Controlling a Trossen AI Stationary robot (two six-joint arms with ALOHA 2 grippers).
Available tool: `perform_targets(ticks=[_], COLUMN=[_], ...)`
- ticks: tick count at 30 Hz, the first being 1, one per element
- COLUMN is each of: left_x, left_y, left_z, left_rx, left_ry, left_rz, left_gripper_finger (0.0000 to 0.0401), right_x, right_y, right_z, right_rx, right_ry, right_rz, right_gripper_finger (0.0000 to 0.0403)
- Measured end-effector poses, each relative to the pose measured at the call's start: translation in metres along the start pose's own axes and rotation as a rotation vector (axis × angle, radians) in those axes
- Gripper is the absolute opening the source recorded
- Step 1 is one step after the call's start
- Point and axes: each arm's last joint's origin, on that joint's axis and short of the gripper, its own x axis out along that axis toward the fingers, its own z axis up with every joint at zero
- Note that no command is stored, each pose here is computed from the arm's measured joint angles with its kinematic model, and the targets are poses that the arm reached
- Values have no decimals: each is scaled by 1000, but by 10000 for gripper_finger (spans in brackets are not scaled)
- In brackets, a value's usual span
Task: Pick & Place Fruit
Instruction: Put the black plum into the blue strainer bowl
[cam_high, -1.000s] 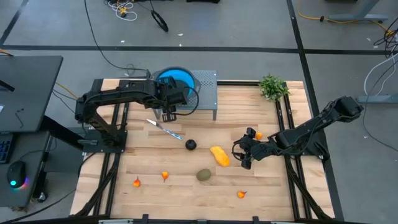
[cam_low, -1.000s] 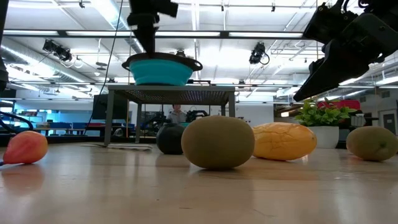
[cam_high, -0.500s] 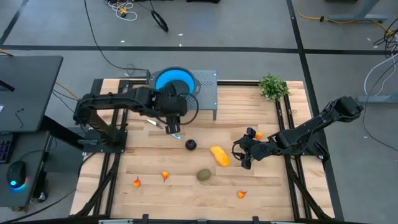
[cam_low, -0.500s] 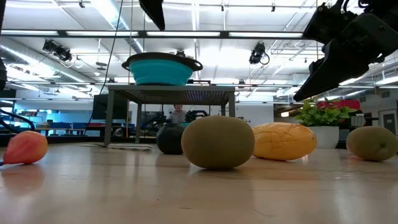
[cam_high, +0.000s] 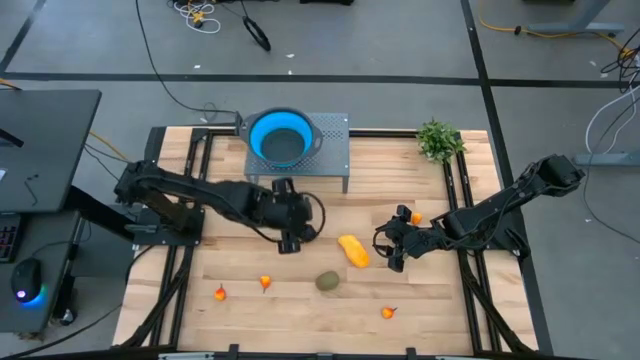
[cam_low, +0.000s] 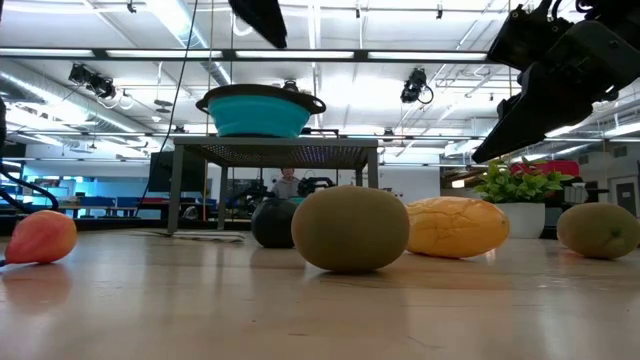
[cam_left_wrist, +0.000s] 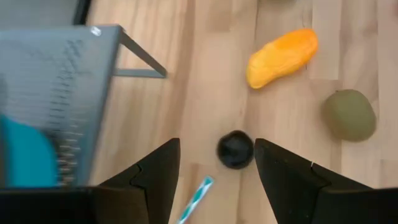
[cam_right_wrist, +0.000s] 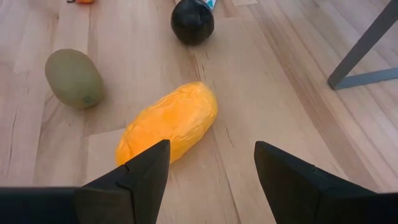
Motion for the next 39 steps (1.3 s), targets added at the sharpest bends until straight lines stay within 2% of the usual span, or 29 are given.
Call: perform_targets(ticks=[9, 15, 20, 27, 32, 39], left_x=[41, 64, 79, 97, 111, 124], left_y=[-29, -35, -39, -32, -19, -13], left_z=[-24, -42, -59, -74, -84, -97], left_rx=[0, -31, -43, -152, -240, -305], left_ry=[-100, -137, -165, -183, -185, -184], left_rz=[-19, -16, -67, -57, -58, -152], left_gripper_finger=[217, 217, 217, 219, 252, 321], right_x=[0, 0, 0, 0, 0, 0], right_y=[0, 0, 0, 0, 0, 0], right_z=[0, 0, 0, 0, 0, 0], right_rx=[0, 0, 0, 1, 2, -3], right_ry=[-1, -1, -1, -3, -4, -3], right_rz=[-1, 0, -1, 0, 0, 0], right_gripper_finger=[245, 245, 245, 245, 245, 245])
